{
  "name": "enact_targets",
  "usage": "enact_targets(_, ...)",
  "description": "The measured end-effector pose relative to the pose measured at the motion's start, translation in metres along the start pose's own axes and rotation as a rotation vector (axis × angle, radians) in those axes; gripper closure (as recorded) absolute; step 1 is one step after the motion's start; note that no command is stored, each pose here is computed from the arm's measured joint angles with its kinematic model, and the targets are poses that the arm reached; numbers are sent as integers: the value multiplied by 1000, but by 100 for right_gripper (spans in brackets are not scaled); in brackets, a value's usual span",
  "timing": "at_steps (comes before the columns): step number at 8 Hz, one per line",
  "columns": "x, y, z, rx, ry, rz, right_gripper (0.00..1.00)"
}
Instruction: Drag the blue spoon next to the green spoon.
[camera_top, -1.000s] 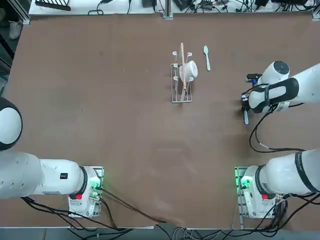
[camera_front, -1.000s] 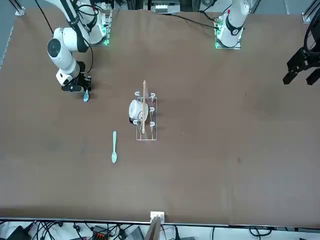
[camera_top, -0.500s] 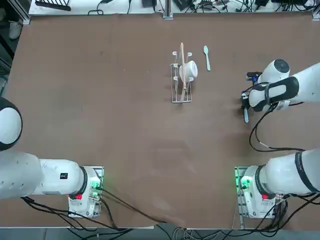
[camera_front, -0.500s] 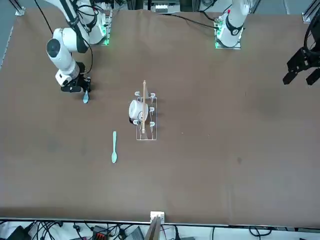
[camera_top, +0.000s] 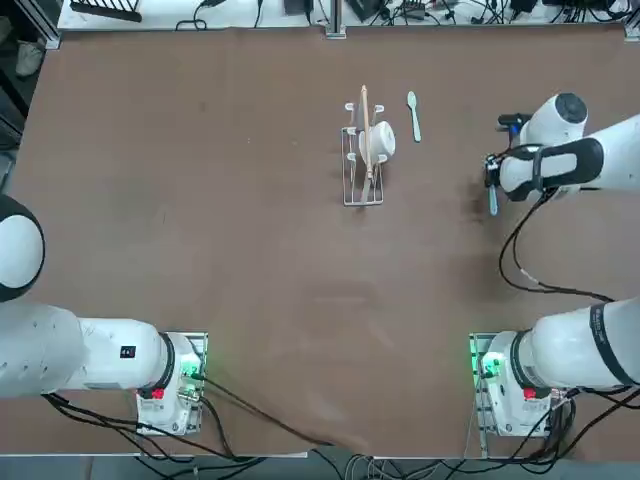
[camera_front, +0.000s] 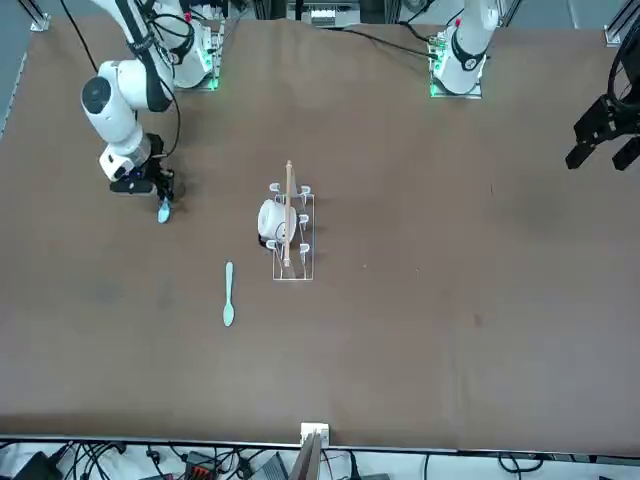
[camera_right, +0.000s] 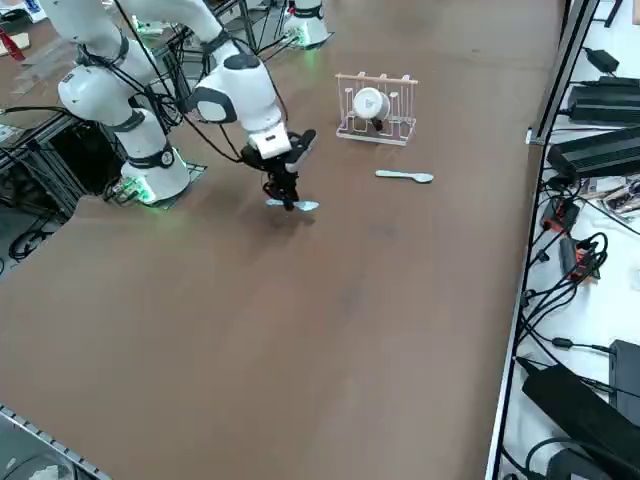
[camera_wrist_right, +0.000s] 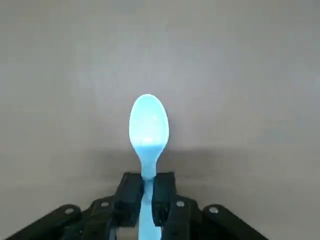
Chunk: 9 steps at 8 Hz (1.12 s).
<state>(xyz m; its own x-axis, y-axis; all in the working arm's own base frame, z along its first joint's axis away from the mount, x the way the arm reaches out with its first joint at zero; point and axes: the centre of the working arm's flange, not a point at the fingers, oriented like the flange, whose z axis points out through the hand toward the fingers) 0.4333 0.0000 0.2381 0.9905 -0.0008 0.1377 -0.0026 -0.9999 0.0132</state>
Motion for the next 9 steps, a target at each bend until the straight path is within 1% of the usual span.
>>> enact_targets(2,52,-3,-23,-2,14,-7,85)
enact_targets(4,110,-13,-40,-3,-8,5,85)
enact_targets(6,165,-39,-57,-1,-28,48,85)
enact_targets(7,187,-53,-63,2,-25,60,85)
enact_targets(9,218,-78,-60,12,-5,90,85)
